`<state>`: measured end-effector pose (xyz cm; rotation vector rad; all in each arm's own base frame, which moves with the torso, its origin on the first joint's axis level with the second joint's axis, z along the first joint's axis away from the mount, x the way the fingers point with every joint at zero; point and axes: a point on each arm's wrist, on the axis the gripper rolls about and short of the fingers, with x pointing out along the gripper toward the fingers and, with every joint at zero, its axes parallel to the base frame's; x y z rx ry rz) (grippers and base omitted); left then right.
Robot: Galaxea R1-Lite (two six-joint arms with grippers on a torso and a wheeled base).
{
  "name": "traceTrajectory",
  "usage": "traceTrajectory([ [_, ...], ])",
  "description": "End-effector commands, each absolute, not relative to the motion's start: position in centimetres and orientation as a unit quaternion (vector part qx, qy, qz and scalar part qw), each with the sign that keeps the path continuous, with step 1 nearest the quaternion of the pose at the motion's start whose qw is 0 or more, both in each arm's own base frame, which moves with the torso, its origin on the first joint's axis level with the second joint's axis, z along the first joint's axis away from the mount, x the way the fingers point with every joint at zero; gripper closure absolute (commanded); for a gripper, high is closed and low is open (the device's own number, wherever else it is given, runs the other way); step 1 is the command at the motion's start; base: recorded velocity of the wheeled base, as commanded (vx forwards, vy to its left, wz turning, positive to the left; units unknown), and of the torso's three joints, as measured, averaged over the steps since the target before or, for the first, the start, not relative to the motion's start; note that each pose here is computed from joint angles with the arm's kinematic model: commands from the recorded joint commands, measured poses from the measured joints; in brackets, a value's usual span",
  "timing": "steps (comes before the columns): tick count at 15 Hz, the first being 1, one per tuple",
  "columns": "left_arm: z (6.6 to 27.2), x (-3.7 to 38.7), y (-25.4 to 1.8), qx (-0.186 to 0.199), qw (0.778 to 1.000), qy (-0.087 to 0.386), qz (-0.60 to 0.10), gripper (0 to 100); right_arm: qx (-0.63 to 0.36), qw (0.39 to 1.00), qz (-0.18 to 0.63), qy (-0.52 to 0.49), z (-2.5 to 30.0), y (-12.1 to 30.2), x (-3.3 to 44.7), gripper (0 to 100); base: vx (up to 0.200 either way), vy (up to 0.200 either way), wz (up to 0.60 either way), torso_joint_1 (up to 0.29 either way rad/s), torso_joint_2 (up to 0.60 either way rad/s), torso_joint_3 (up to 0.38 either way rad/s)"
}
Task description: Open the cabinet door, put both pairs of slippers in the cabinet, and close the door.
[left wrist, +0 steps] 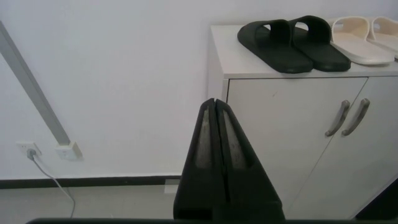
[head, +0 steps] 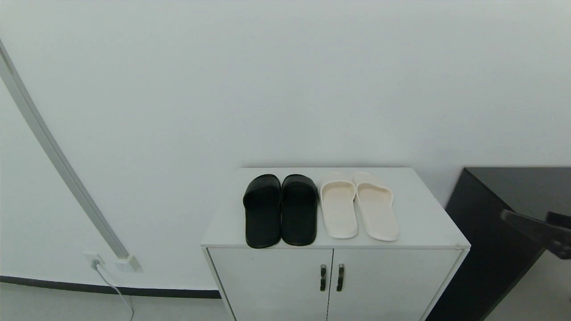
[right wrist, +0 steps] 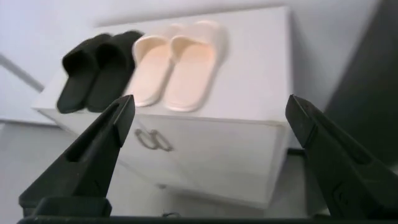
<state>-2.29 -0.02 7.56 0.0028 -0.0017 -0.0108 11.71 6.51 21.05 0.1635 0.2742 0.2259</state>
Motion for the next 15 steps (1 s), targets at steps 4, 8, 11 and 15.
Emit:
traceTrajectory([
  [4, 7.5, -2.3, 0.0, 0.001, 1.0, 0.0, -0.005, 100, 0.076, 0.974, 0.08, 0.197, 19.3, 18.8, 20.8, 0, 0.0, 0.0, 0.0, 0.0, 0.0, 0.0],
  [8, 7.5, -2.3, 0.0, 0.001, 1.0, 0.0, -0.005, 100, 0.068, 0.979, 0.046, 0.185, 15.5, 23.2, 26.0, 0, 0.0, 0.0, 0.0, 0.0, 0.0, 0.0],
  [11, 7.5, -2.3, 0.0, 0.002, 1.0, 0.0, -0.005, 100, 0.041, 0.983, 0.036, 0.175, 12.7, 24.1, 28.9, 0, 0.0, 0.0, 0.0, 0.0, 0.0, 0.0],
  [15, 7.5, -2.3, 0.0, 0.002, 1.0, 0.0, -0.006, 100, 0.039, 0.987, 0.022, 0.153, 11.5, 24.5, 32.1, 0, 0.0, 0.0, 0.0, 0.0, 0.0, 0.0],
])
